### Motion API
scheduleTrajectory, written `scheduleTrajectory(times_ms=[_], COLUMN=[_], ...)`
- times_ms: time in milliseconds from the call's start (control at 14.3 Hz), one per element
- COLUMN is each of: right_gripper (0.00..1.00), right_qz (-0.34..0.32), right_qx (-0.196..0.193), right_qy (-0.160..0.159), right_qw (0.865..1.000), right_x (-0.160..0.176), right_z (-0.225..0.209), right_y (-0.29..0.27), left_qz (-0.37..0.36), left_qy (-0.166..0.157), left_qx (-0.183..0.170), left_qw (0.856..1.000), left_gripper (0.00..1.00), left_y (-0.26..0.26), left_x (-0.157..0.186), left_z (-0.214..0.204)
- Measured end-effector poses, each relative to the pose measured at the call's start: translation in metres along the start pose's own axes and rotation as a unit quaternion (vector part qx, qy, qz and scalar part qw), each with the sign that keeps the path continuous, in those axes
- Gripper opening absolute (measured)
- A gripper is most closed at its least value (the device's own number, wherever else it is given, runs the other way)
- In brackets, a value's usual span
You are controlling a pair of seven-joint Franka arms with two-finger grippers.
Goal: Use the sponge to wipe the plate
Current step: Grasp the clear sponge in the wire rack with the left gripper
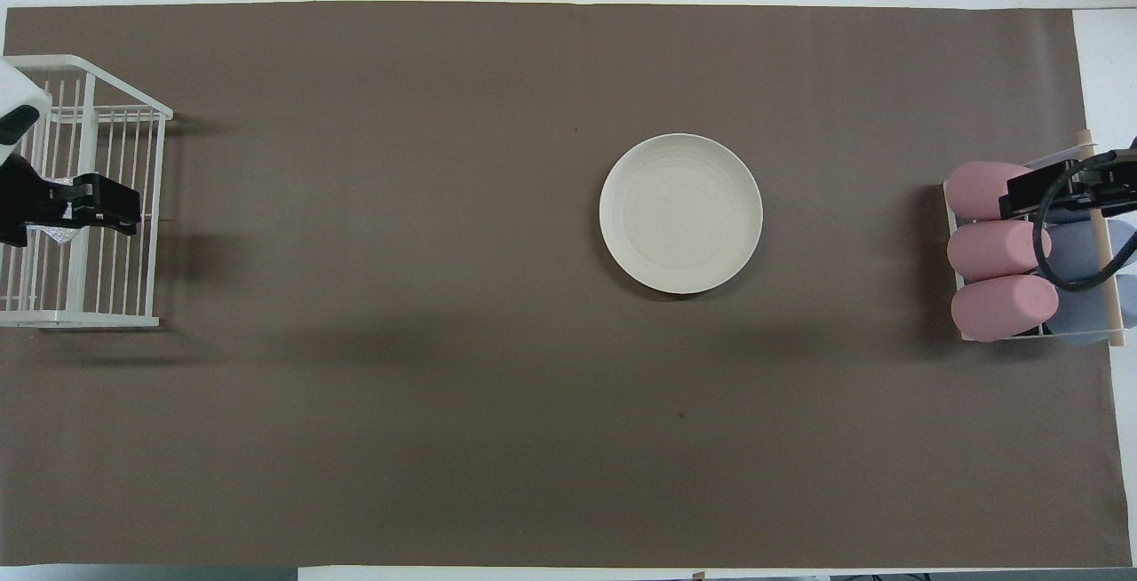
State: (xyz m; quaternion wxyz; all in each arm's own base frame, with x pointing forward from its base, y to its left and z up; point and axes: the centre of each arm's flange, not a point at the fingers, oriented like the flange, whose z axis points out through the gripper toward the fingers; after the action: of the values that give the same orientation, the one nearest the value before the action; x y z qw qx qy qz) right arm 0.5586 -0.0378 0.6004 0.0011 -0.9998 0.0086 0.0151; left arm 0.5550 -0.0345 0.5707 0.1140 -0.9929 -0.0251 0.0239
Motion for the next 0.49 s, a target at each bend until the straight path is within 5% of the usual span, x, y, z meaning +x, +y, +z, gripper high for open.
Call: scheduleTrajectory(times_ms=[279,488], right_gripper=[1.0,1.0], right_qz=[0.076,0.166], right_qx=[0.0,0.0], right_qy=[0.0,-0.001], right_qw=[0.997,0.986], right_x=[0.0,0.0], right_z=[0.0,0.001], right_y=[-0.001,-0.003], left_qz=[0.036,0.057], left_qy=[-0.008,-0.007], left_qx=[0.152,0.231], left_qw=[0.988,0.971], left_gripper=[1.0,1.0], left_y=[0.033,0.049], left_x=[0.03,0.05], left_z=[0.057,0.096])
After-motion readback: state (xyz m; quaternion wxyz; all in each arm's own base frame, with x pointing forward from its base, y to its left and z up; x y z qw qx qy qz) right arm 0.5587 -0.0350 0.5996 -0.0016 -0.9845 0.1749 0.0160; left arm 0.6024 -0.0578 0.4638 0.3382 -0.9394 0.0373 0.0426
